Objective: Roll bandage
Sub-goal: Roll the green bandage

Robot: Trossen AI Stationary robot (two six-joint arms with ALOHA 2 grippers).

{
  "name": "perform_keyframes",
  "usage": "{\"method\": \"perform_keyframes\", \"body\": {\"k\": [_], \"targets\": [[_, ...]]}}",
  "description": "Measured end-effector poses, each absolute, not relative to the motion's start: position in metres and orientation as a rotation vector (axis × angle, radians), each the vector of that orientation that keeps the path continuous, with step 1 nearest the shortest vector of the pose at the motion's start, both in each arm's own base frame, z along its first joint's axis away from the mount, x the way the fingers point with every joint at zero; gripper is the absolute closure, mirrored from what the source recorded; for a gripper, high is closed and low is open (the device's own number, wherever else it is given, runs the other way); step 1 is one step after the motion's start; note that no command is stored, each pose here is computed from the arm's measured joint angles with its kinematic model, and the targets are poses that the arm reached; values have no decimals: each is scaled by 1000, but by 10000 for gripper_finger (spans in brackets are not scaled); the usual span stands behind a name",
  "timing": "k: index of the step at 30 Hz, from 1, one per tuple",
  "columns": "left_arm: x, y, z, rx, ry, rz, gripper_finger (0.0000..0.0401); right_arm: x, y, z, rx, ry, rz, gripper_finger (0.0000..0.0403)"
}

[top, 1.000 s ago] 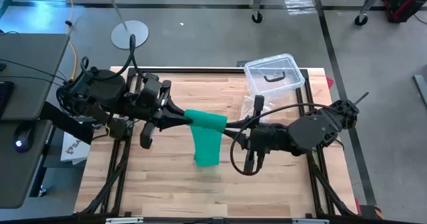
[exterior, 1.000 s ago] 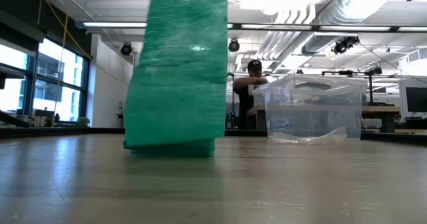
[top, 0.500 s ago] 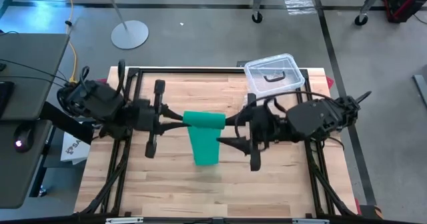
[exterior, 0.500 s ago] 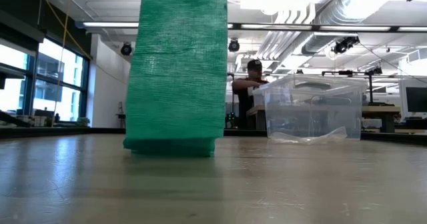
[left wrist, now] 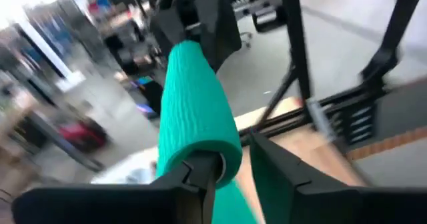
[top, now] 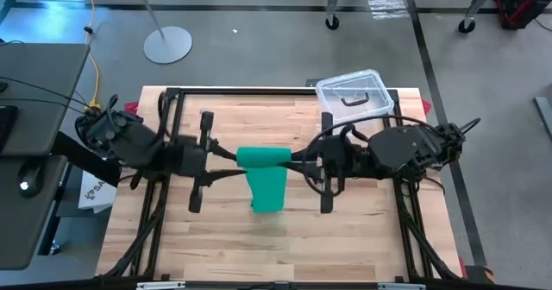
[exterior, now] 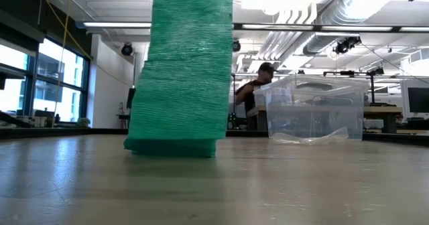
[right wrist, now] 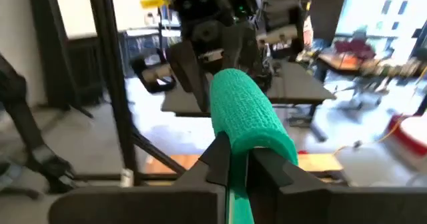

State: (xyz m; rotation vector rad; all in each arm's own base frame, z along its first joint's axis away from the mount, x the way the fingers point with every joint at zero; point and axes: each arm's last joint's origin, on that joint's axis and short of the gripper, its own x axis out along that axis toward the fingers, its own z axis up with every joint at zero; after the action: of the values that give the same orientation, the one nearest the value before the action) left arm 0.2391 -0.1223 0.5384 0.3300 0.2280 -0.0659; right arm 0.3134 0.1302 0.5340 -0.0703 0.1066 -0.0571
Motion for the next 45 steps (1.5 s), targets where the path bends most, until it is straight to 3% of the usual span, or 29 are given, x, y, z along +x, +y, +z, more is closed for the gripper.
{"method": "perform_keyframes", "body": {"k": [4,10,15,19,22,30,34,37,39,42,45], "targets": [[239,-114,540,72,243,-141,291,315,131,531,-252,130,-49,397],[246,-99,540,-344,275,-91,273,314,138,527,-544,164,-26,383],[248,-93,541,-434,273,-87,279,313,141,527,-565,165,-40,381],[248,-94,541,-341,270,-99,337,310,144,527,-405,157,-46,376],[247,-96,541,-218,261,-115,386,308,144,529,-271,148,-20,351],[243,-110,535,299,269,-19,395,309,135,531,154,150,-3,247],[246,-124,525,667,329,-24,393,314,126,529,344,169,0,222],[249,-135,520,797,352,-7,387,315,122,529,399,174,2,247],[251,-140,518,787,348,3,379,315,122,528,384,184,-5,292],[250,-142,519,647,334,-6,361,314,122,527,321,194,4,376],[243,-139,523,454,316,-34,339,312,126,527,233,192,9,382]]}}
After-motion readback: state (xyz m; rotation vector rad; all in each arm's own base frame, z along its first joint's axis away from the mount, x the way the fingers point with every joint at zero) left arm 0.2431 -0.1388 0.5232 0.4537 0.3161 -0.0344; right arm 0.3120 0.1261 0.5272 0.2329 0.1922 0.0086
